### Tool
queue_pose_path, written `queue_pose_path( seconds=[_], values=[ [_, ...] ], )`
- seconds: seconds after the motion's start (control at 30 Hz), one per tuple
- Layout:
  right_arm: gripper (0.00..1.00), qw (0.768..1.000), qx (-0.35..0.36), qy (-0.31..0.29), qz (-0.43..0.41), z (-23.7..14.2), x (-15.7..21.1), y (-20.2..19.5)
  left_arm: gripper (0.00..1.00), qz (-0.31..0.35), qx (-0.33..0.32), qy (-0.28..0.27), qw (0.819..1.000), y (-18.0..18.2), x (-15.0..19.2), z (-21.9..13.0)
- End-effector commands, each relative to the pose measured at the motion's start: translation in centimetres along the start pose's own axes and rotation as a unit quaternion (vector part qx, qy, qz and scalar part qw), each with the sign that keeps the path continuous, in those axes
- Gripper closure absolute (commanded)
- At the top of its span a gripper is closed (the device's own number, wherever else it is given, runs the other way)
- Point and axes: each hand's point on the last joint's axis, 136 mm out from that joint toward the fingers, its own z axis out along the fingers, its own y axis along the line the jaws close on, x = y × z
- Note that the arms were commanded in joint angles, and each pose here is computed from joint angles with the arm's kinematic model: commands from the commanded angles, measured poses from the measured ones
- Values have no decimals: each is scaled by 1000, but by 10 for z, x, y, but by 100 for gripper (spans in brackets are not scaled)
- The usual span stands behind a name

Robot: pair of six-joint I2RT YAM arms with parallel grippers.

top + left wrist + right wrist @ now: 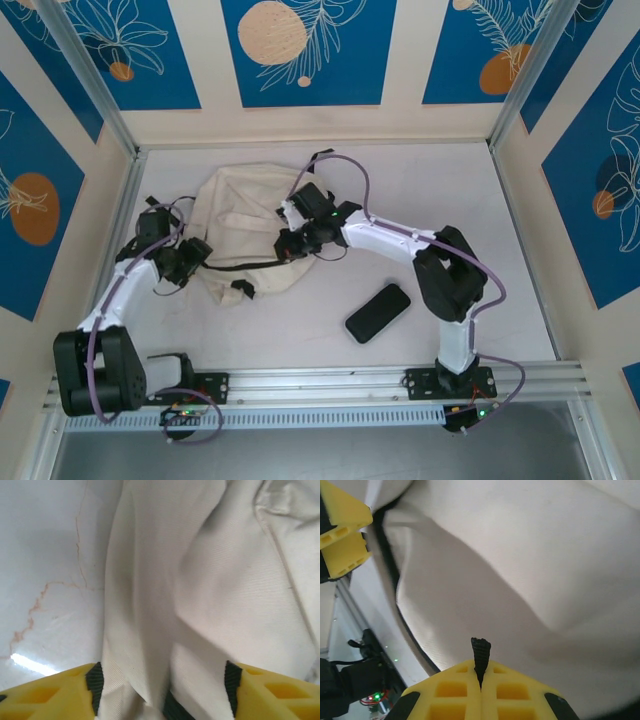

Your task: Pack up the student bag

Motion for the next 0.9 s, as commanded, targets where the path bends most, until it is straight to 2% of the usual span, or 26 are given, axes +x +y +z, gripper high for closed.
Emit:
queue_pose_path(
  seconds=[0.0,0.17,0.4,0.57,0.77,0.87],
  values=[
    [100,997,-68,4,-24,6,-14,38,29,-26,24,19,999,-2,17,-14],
    [100,996,-80,6,-46,18,-28,58,23,-49,99,46,993,-26,38,-22],
    [100,994,-98,5,-55,14,-28,77,24,-70,103,56,991,-29,52,-10],
    [100,993,-104,9,-59,4,-17,82,38,-69,89,59,992,-29,55,6],
    [100,989,-121,28,-76,-5,6,96,63,-53,73,45,995,-35,49,15],
    [100,993,-92,24,-75,-8,13,88,77,-47,63,45,996,-35,49,19]
  ],
)
